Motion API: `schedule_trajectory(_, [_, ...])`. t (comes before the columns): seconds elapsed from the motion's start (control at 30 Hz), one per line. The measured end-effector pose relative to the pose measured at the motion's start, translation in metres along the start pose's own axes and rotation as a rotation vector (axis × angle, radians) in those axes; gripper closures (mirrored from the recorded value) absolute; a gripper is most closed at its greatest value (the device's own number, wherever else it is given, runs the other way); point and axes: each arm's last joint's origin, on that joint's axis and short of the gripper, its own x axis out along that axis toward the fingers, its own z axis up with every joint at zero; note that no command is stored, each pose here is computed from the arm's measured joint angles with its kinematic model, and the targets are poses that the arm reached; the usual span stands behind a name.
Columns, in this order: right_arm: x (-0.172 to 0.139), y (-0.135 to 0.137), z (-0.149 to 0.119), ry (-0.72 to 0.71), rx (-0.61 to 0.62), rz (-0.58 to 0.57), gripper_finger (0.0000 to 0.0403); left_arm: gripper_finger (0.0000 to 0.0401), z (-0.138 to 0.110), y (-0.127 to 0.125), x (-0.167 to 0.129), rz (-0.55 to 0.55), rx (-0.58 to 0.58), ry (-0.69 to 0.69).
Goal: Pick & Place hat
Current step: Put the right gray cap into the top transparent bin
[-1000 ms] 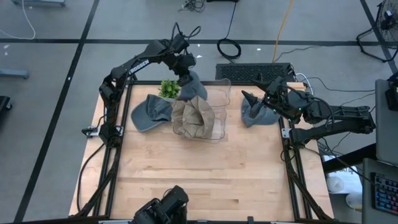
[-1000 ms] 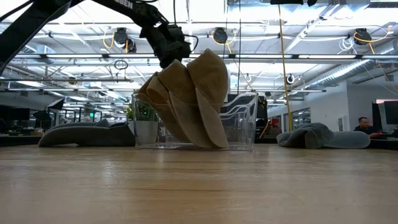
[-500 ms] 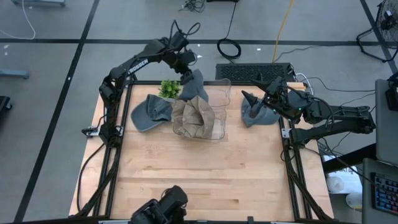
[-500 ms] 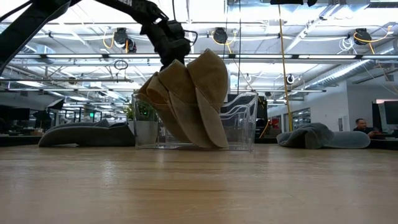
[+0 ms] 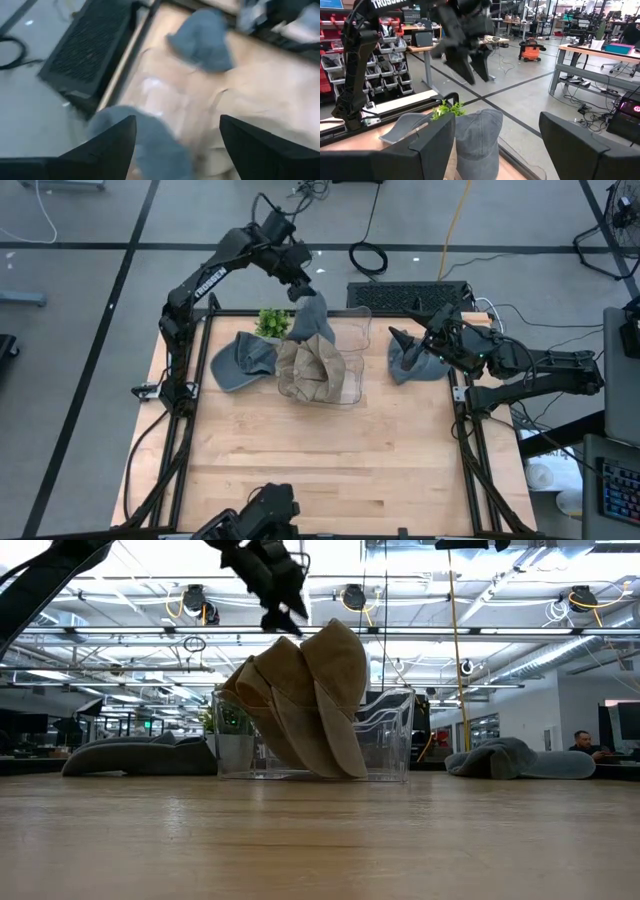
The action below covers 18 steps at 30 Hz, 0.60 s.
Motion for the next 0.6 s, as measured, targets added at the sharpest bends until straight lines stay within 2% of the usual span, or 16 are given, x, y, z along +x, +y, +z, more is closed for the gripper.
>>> schedule_trajectory(0.13, [0.000,0.000,0.000,0.000,0.000,0.000,0.0124,0.0105,0.007,-0.014,-0.019,-0.114,-0.012,-0.048])
schedule_trajectory(0.3, [0.000,0.000,0.000,0.000,0.000,0.000,0.0124,0.0105,0.011,-0.040,-0.055,-0.219,0.074,-0.146])
schedule_trajectory(0.6, [0.000,0.000,0.000,0.000,0.001,0.000,0.0124,0.0105,0.005,-0.090,-0.129,-0.233,0.233,-0.301])
